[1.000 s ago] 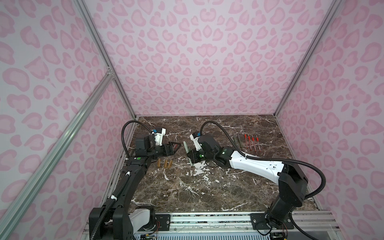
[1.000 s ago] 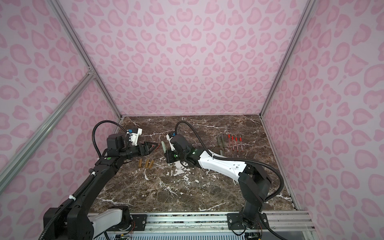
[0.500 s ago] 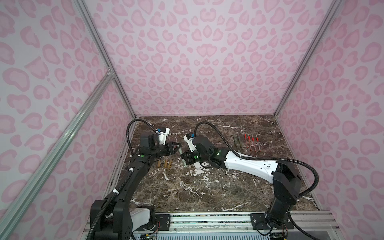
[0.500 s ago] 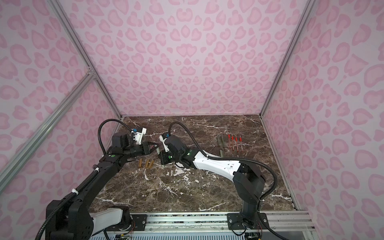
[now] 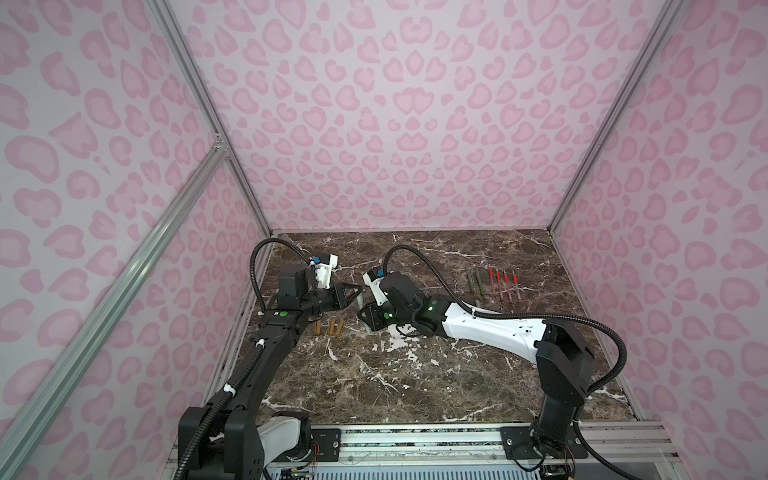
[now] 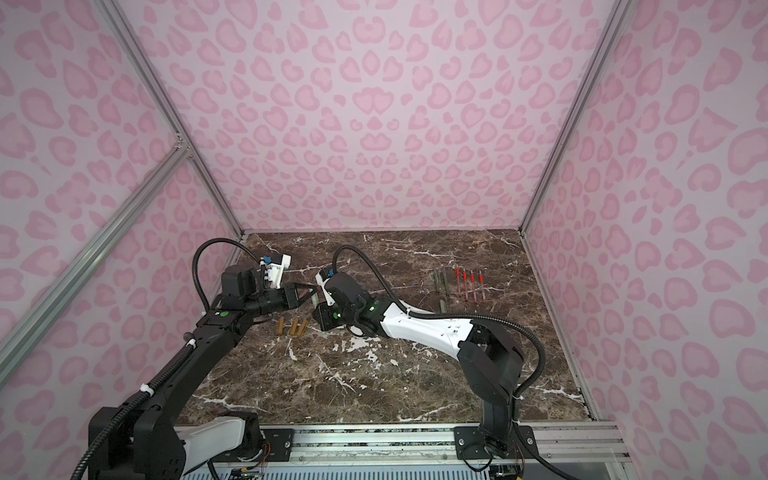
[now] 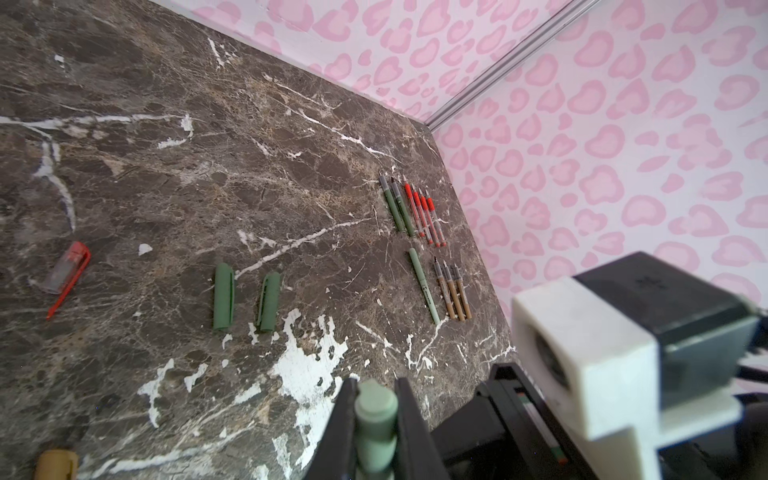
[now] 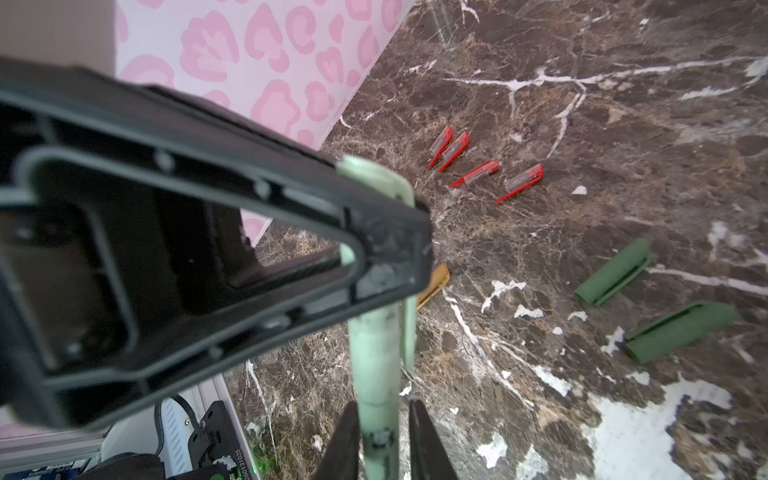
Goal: Open the pen caps
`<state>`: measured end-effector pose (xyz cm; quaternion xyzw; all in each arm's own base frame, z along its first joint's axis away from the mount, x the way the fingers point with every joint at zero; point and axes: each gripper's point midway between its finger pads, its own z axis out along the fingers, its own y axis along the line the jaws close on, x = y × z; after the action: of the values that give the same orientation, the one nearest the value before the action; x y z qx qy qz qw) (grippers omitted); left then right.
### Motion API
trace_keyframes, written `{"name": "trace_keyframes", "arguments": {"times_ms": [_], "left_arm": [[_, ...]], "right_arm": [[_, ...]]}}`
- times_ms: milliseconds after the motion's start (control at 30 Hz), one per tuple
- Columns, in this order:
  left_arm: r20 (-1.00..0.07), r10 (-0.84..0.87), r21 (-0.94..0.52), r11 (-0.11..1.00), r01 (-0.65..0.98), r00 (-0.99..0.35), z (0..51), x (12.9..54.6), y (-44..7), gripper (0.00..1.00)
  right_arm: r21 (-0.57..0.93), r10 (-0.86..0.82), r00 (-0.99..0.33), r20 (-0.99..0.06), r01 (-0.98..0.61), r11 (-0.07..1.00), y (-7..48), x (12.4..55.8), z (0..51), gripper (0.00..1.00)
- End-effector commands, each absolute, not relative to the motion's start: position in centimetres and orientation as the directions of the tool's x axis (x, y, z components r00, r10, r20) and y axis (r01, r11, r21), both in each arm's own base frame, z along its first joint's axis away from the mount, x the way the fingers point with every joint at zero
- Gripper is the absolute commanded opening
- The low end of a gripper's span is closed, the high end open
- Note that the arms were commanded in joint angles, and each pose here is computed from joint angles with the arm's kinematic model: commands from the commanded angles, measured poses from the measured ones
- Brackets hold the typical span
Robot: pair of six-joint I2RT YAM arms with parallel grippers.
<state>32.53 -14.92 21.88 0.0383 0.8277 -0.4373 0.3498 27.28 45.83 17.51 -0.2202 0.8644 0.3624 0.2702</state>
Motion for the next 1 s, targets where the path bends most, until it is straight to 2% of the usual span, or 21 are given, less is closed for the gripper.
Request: {"name": "trace_keyframes", "arguments": {"times_ms": [0, 133, 567, 700, 967], "left_arm": [[-0.634, -0.253, -0.696, 0.599, 0.397, -0.731, 22.8, 32.9, -15.0, 0.04], [-0.638, -0.25, -0.685, 0.617, 0.388, -0.728, 23.0, 32.9, -14.7, 0.04], [-0.66, -0.296, -0.671, 0.645, 0.365, -0.691, 24.7, 34.5, -12.7, 0.04], [-0.658, -0.302, -0.671, 0.65, 0.356, -0.689, 24.8, 34.8, -12.3, 0.04], [-0.598, -0.203, -0.626, 0.722, 0.294, -0.775, 18.9, 33.5, -13.0, 0.03]], "right_arm": [[0.503, -0.192, -0.752, -0.631, -0.584, 0.637, 46.3, 27.5, 17.0, 0.15], [0.508, -0.199, -0.761, -0.617, -0.578, 0.639, 46.1, 27.1, 16.8, 0.0], [0.501, -0.245, -0.816, -0.523, -0.527, 0.687, 42.2, 23.3, 10.6, 0.0], [0.487, -0.235, -0.819, -0.523, -0.513, 0.706, 40.5, 22.8, 10.3, 0.0], [0.45, -0.142, -0.839, -0.525, -0.415, 0.79, 35.0, 25.0, 11.0, 0.0]]}}
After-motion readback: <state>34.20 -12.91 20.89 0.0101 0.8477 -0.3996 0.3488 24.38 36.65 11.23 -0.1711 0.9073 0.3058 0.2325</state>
